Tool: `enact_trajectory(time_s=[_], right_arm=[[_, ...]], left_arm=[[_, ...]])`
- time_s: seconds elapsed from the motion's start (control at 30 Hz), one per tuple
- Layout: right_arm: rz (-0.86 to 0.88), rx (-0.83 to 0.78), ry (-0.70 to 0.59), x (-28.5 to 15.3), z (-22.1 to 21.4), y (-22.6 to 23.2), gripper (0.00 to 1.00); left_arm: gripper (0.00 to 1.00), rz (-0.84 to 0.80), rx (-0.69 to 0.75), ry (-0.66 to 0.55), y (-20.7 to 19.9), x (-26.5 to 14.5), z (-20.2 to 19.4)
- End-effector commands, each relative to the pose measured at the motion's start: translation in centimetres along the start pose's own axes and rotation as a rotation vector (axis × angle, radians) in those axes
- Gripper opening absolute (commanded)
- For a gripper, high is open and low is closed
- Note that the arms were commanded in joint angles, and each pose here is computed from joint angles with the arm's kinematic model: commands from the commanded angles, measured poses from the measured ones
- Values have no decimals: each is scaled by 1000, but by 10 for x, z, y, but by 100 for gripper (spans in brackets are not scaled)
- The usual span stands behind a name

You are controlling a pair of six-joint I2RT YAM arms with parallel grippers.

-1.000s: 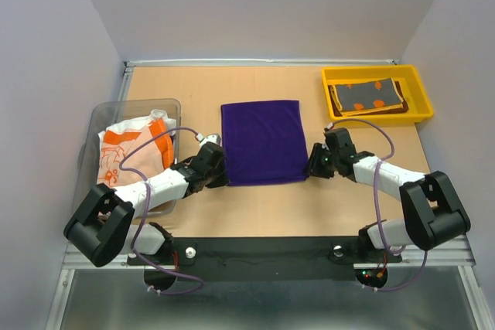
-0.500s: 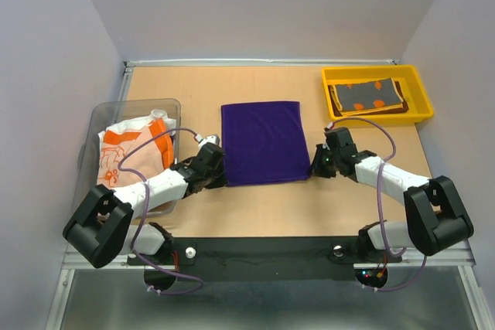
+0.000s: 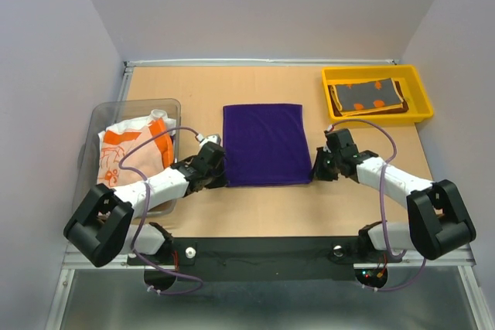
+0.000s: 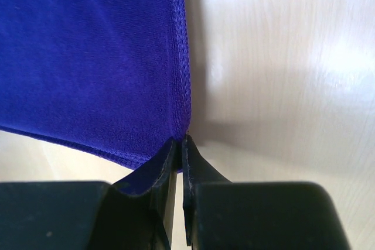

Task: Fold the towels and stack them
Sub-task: Fold the towel

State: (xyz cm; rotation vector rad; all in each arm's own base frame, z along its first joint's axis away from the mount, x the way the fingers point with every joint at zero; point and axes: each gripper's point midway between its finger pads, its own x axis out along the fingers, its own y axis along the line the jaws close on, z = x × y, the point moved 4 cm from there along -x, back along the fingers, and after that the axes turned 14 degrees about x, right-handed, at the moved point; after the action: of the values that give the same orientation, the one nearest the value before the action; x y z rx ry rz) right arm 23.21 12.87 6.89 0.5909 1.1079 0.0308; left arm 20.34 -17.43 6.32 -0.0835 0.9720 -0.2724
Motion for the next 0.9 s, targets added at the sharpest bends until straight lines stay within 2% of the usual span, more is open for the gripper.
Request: enact_trajectory(time_s=[0.0,0.13,0.23,0.37,0.4,0.47,0.53,0.63,0.87], right_arm=[[-43,-7,41,1,-14,-15,11],[-39,-6,49,0,-16,-16,14],[-29,-15,44,-4,-13,-12,26],[8,-46,-8,-22,1,3,40],[13,-55,-19,-26,4,6,42],[31,-78,-32,-33,7,13,44],[68,-109,-51,-44,13,25,46],[109,-164,-61,-53,15,43,46],[124,-350,-2,-39,-14,82,45]], left_arm=[[0,11,14,50,6,4,-16],[2,2,16,61,4,5,-16],[8,-6,16,53,2,3,-13],[25,-5,6,23,3,-8,-7],[33,-4,2,14,2,-10,-5],[40,-7,-5,-7,2,-16,-1],[52,-3,-11,-20,3,-22,1],[61,12,-14,-28,7,-29,1],[60,-9,-20,-74,-1,-36,18]])
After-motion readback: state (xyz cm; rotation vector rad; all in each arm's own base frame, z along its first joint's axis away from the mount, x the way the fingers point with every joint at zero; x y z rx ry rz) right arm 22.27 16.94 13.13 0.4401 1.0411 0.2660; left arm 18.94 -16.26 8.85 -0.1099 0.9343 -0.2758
